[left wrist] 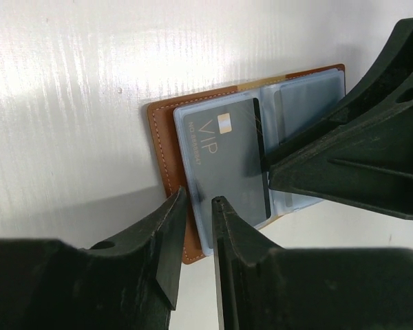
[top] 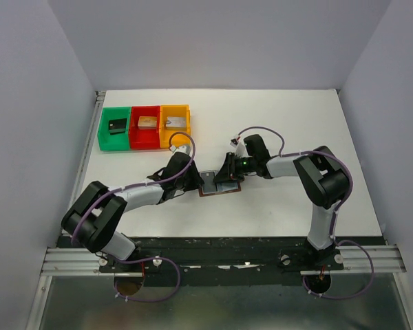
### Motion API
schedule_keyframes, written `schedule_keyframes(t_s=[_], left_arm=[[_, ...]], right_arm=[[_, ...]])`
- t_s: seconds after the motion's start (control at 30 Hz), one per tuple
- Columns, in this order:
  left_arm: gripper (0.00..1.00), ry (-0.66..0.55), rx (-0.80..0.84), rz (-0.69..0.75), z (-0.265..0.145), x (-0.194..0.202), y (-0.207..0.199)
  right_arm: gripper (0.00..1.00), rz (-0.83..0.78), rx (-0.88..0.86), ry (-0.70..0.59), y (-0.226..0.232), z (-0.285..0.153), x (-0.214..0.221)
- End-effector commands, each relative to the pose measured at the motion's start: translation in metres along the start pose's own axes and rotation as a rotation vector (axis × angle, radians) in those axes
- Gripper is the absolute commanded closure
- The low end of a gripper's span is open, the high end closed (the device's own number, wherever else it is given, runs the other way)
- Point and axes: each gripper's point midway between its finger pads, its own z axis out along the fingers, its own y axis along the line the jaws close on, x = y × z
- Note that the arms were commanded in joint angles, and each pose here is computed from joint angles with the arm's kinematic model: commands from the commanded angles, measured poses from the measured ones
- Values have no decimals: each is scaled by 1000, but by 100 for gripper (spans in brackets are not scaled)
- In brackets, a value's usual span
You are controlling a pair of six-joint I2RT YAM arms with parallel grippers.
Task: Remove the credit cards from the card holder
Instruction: Remove the credit card from the card holder.
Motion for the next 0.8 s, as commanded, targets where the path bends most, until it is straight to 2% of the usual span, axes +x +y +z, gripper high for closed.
schedule_keyframes(t_s=[0.0, 0.17, 0.37, 0.47, 0.77], left_arm=[[63, -47, -5, 10, -7, -8, 2], [66, -46, 2, 13, -4, -8, 0], [76, -34, 9, 13, 2, -7, -1], [85, -37, 8, 16, 2, -8, -1], [96, -17, -8, 15, 8, -2, 3]], right_arm=[[66, 20, 6, 33, -9, 5, 11], [66, 18, 2, 33, -8, 5, 10], [66, 16, -1, 36, -7, 5, 11], [66, 16, -1, 36, -7, 5, 11], [65, 11, -21, 31, -2, 4, 9]])
